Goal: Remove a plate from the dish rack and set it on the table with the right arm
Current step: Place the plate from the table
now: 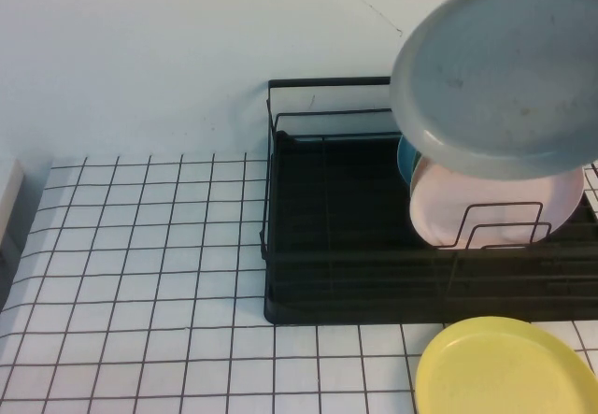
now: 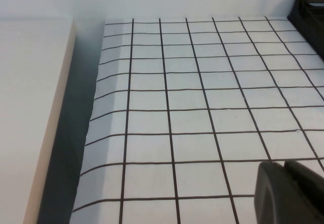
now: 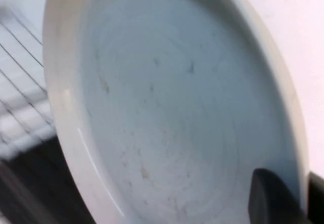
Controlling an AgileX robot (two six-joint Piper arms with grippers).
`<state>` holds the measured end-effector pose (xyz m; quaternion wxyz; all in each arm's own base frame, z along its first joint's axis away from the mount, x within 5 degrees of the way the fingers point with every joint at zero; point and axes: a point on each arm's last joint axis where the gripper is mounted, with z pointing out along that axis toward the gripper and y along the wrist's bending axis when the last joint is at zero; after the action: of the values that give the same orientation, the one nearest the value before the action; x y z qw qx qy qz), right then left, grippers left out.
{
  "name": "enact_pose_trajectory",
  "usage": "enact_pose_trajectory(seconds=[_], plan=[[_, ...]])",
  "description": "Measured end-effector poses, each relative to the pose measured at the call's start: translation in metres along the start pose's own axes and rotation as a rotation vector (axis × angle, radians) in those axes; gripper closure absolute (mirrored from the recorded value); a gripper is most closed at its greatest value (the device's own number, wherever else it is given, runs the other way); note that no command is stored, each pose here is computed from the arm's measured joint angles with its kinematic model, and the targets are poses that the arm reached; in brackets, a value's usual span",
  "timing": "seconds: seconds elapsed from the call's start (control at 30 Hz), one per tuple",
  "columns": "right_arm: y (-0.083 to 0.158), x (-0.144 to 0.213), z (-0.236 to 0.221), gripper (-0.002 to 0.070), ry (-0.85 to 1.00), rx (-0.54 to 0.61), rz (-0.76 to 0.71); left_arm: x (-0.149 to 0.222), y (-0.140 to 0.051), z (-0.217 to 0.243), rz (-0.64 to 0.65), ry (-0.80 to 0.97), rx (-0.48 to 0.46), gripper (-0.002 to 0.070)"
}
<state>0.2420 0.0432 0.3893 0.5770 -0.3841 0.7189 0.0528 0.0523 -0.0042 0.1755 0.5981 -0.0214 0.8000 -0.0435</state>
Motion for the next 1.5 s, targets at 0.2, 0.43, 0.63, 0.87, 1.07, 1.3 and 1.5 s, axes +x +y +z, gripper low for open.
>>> enact_pose_trajectory(seconds=[0.2, 0.43, 0.63, 0.87, 1.07, 1.3, 1.5], plan=[[0.035, 0.006, -0.031, 0.0609, 0.226, -0.223, 0.269, 0.0, 0.0, 0.0, 0.0, 0.0, 0.0, 0.0678], [0.061, 0.077, -0.022, 0.0609, 0.572, -0.243, 0.482, 0.0, 0.0, 0.0, 0.0, 0.0, 0.0, 0.0678], [0.078, 0.137, -0.002, 0.0609, 0.718, -0.185, 0.588, 0.0, 0.0, 0.0, 0.0, 0.0, 0.0, 0.0678], [0.078, 0.168, 0.023, 0.0609, 0.805, -0.201, 0.674, 0.0, 0.0, 0.0, 0.0, 0.0, 0.0, 0.0678], [0.079, 0.18, 0.035, 0.0472, 0.83, -0.207, 0.73, 0.0, 0.0, 0.0, 0.004, 0.0, 0.0, 0.0678], [0.067, 0.169, 0.04, 0.0388, 0.788, -0.18, 0.704, 0.0, 0.0, 0.0, 0.004, 0.0, 0.0, 0.0678], [0.052, 0.149, 0.041, 0.0422, 0.734, -0.171, 0.667, 0.0, 0.0, 0.0, 0.004, 0.0, 0.0, 0.0678]])
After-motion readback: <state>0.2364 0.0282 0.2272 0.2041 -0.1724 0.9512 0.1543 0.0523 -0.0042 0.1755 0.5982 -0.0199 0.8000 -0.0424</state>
